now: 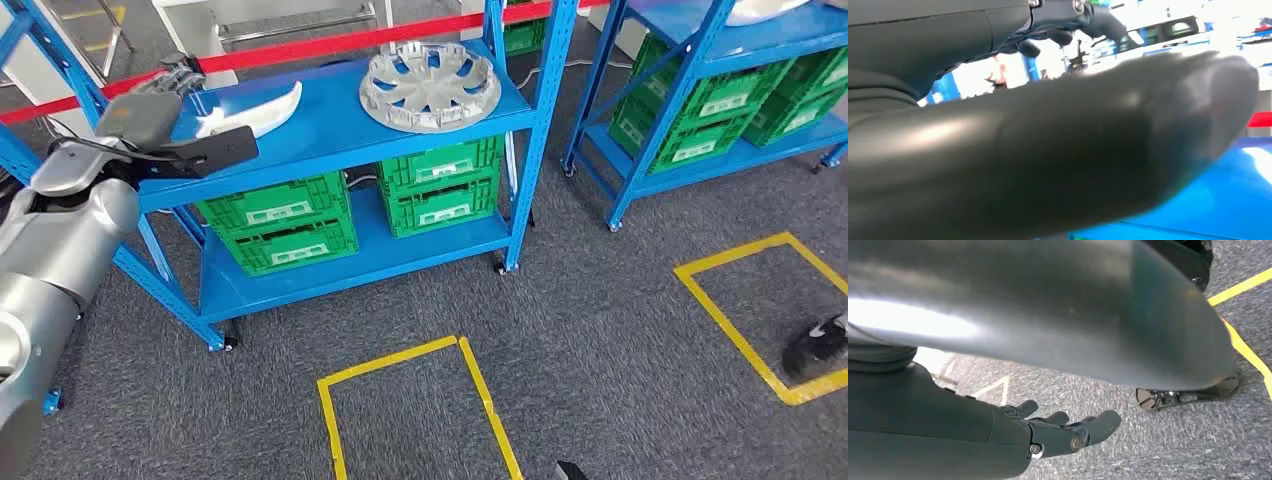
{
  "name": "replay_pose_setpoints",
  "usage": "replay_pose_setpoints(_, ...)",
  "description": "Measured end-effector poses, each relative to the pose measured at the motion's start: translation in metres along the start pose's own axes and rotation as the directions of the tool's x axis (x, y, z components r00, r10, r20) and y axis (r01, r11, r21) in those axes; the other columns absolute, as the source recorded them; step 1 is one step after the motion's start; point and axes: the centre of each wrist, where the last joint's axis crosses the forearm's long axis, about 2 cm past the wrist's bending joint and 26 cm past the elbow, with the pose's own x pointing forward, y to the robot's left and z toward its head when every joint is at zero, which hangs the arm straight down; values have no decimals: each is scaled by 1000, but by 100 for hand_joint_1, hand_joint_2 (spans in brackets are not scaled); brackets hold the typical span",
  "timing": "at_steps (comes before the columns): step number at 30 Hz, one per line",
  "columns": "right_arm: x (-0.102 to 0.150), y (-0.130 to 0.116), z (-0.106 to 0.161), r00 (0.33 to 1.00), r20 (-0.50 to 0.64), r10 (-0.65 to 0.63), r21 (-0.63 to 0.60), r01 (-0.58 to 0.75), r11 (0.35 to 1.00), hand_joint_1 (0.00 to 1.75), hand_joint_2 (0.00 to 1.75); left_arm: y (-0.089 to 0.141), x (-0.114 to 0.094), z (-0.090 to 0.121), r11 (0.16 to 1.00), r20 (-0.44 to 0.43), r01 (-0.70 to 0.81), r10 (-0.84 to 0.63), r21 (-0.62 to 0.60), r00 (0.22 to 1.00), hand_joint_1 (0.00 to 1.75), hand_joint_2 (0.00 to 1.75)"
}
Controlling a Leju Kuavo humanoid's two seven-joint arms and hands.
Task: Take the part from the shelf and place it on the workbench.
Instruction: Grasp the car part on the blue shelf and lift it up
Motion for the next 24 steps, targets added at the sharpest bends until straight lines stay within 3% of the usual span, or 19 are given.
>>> replay_pose_setpoints(11, 1, 0, 0, 1000, 3, 23, -3, -23, 1000, 0, 0, -5, -42, 12, 1000, -67, 8, -9, -13, 998, 0, 0)
replay_pose_setpoints(24, 2, -5, 1, 1000, 0, 22, -10, -22, 1000, 0, 0, -9, -40, 12, 999, -88, 18, -21, -34, 996, 0, 0)
